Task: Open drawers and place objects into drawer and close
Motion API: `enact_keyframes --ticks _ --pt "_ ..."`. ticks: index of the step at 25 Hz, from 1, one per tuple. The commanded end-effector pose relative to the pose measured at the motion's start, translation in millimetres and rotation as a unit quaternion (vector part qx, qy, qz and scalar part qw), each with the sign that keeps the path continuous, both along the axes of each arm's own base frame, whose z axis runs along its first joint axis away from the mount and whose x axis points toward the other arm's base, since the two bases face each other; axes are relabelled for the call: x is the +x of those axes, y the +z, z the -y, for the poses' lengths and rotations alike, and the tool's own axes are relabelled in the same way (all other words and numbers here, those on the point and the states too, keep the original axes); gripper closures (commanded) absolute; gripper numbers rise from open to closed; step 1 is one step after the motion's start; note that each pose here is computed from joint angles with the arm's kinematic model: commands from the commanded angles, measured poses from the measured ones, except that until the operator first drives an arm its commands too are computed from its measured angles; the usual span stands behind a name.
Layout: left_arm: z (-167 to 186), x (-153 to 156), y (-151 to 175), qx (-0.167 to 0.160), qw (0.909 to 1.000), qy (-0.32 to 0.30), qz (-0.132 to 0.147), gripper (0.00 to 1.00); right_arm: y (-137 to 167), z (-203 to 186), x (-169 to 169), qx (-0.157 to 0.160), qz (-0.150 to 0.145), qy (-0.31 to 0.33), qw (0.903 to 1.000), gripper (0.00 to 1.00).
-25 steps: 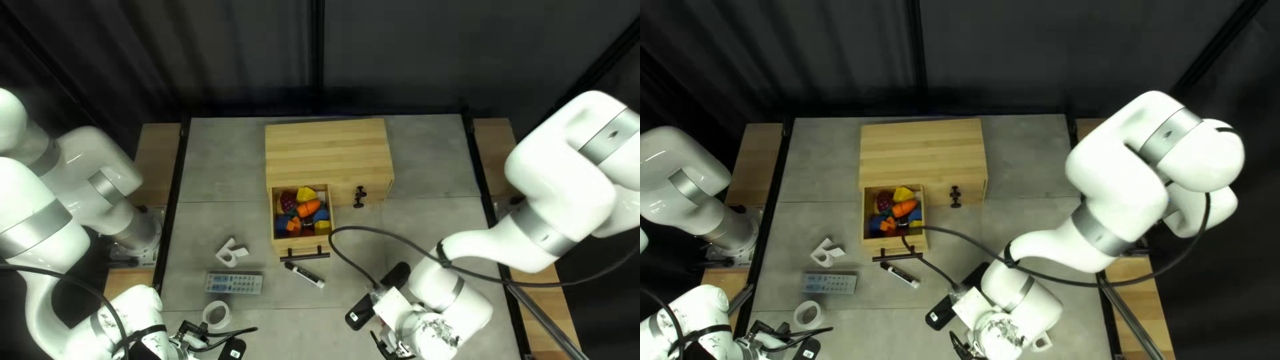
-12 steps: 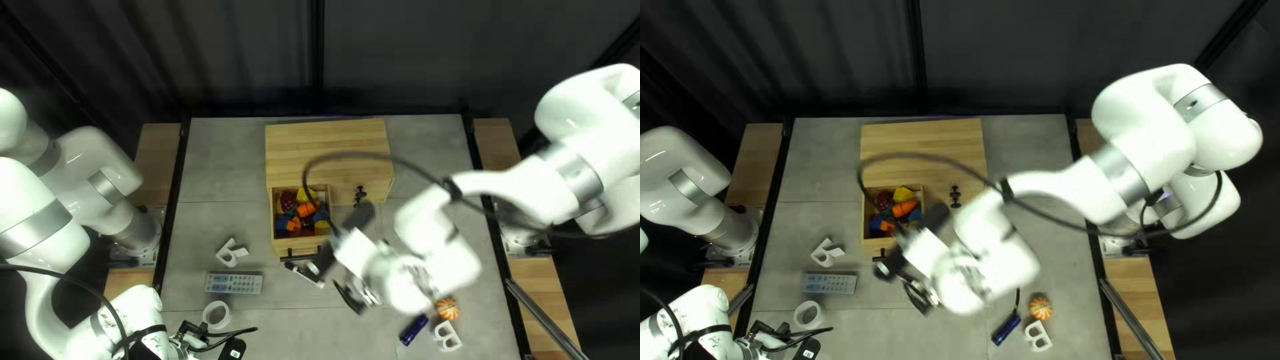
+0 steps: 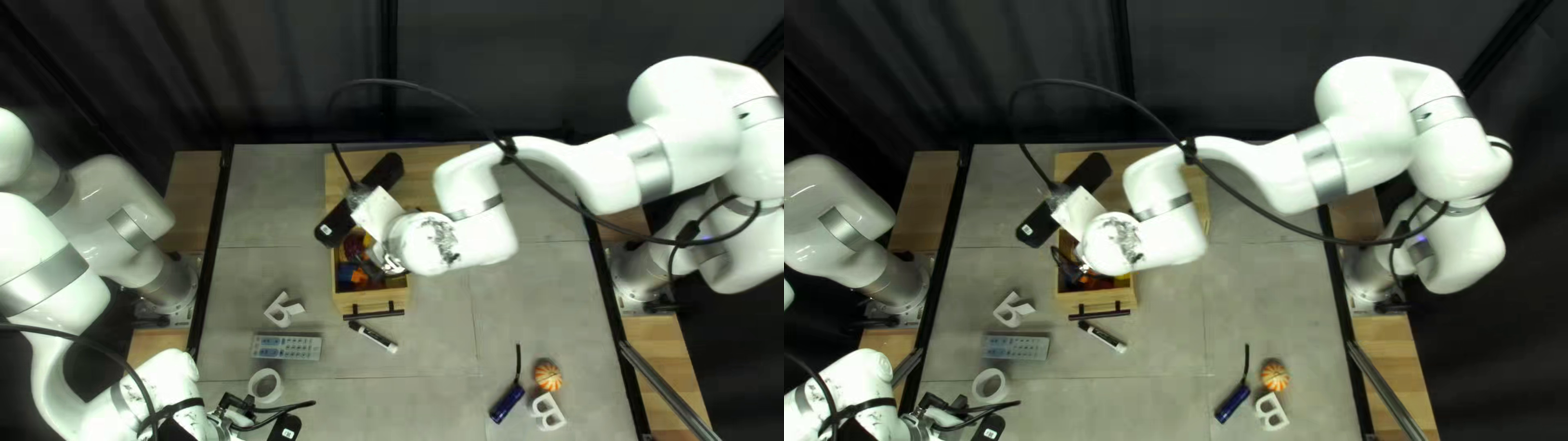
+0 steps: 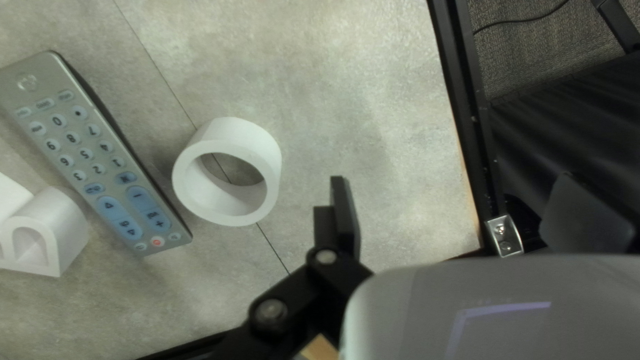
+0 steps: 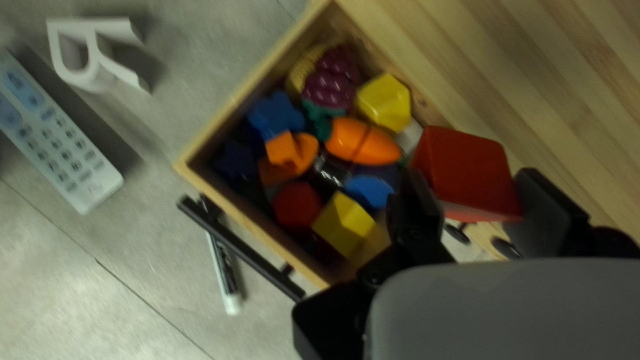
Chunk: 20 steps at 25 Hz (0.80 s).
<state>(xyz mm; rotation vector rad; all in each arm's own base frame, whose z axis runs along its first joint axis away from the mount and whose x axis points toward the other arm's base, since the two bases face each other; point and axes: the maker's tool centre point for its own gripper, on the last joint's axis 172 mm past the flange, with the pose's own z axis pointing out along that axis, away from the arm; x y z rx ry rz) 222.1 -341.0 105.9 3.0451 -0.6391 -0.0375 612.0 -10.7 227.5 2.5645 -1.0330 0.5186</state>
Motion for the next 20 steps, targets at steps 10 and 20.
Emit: enact_keyframes --ticks 10,20 --pt "0.0 0.0 0.0 0.0 1.0 0.0 0.0 0.0 -33.0 -13.1 43.3 0.021 0.005 0.01 0.9997 0.0" --pt "0.0 0.0 0.0 0.0 1.0 0.0 0.0 0.0 -9.7 -91.2 -14.5 0.033 -0.045 0.02 0.9982 0.0"
